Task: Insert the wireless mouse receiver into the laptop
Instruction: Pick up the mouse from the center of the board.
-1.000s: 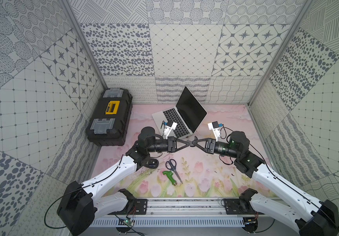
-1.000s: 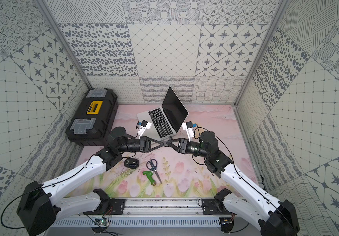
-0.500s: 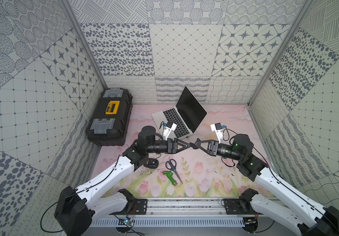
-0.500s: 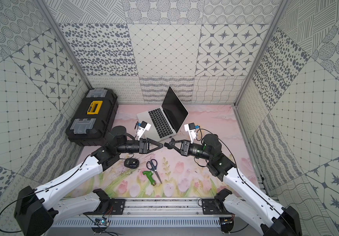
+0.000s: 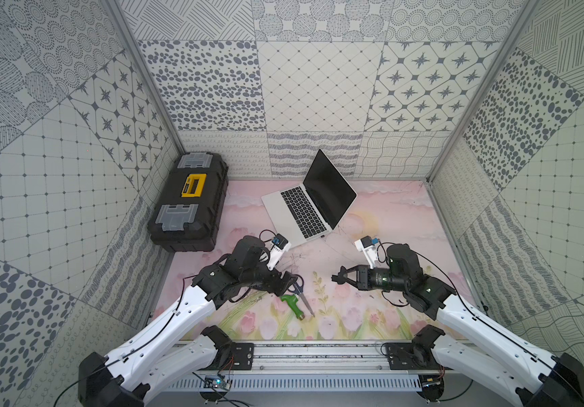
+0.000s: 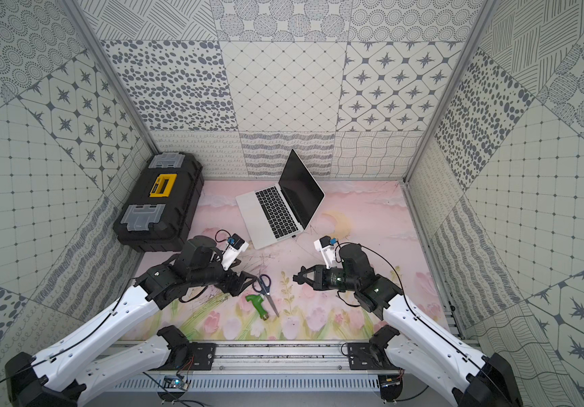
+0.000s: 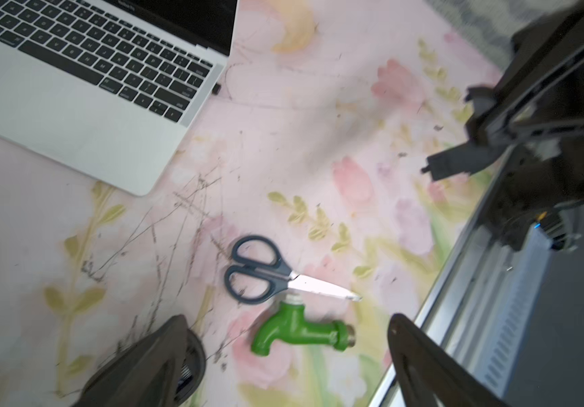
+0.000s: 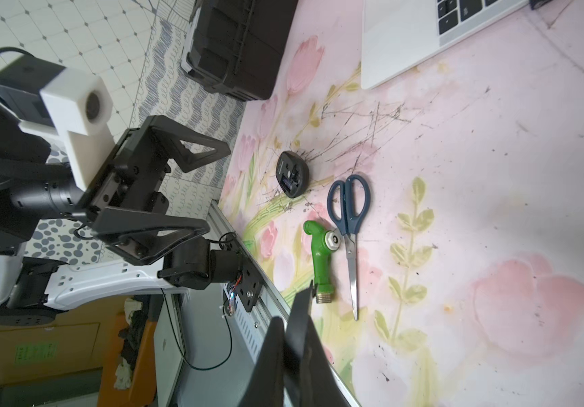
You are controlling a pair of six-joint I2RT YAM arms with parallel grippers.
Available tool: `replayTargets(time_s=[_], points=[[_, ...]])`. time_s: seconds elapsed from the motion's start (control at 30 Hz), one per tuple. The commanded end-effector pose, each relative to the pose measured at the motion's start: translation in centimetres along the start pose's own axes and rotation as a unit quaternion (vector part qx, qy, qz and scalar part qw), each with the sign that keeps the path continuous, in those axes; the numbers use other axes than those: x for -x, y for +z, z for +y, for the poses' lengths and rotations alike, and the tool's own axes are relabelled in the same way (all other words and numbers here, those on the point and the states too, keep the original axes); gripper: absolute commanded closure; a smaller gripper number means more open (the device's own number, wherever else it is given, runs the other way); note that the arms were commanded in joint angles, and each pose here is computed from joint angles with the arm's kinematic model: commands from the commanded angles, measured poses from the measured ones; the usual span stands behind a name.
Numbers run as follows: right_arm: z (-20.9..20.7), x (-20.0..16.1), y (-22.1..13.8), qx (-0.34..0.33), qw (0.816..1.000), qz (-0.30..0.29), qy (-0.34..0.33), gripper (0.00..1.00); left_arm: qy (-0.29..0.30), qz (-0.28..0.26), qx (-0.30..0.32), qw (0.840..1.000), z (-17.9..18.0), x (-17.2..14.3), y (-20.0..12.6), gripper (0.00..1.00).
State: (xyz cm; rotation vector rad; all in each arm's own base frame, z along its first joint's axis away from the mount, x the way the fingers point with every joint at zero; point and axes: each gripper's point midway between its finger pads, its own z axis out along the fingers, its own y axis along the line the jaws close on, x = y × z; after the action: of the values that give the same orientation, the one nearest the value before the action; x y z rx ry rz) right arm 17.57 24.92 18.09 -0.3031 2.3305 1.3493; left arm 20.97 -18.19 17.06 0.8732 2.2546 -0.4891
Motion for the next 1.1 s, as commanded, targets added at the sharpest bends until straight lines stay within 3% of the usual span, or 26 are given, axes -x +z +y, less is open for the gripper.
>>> replayTargets(time_s=[0.0,0.13,0.37,0.53,0.7,0.77,0.9,1.07], points=[[0.4,-1.8,1.4,0.012,0.998,0.045,-0.049,1.00,0.247,0.199,0.093,0.944,4.5,-9.5,-0.9,0.03],[1.1,-3.4,3.3,0.021,0.992,0.090,-0.083,1.00,0.287,0.269,0.100,0.914,6.1,-11.6,-0.9,0.02],[2.2,-3.8,4.3,0.067,0.988,0.101,-0.094,1.00,0.301,0.318,0.096,0.894,8.9,-13.0,-0.6,0.02],[2.8,-3.9,4.3,0.091,0.986,0.100,-0.093,1.00,0.313,0.286,0.105,0.899,11.2,-11.9,0.3,0.02],[2.4,-4.6,4.6,0.101,0.986,0.105,-0.082,1.00,0.351,0.270,0.090,0.892,12.7,-11.2,1.7,0.02],[2.3,-4.7,4.6,0.104,0.986,0.104,-0.079,1.00,0.340,0.269,0.067,0.899,12.8,-11.2,2.4,0.02],[2.1,-4.8,4.6,0.103,0.986,0.104,-0.075,1.00,0.342,0.290,0.023,0.893,12.6,-12.2,3.7,0.02],[1.7,-5.0,4.6,0.097,0.988,0.100,-0.069,1.00,0.330,0.289,-0.020,0.898,11.8,-12.0,4.8,0.02]])
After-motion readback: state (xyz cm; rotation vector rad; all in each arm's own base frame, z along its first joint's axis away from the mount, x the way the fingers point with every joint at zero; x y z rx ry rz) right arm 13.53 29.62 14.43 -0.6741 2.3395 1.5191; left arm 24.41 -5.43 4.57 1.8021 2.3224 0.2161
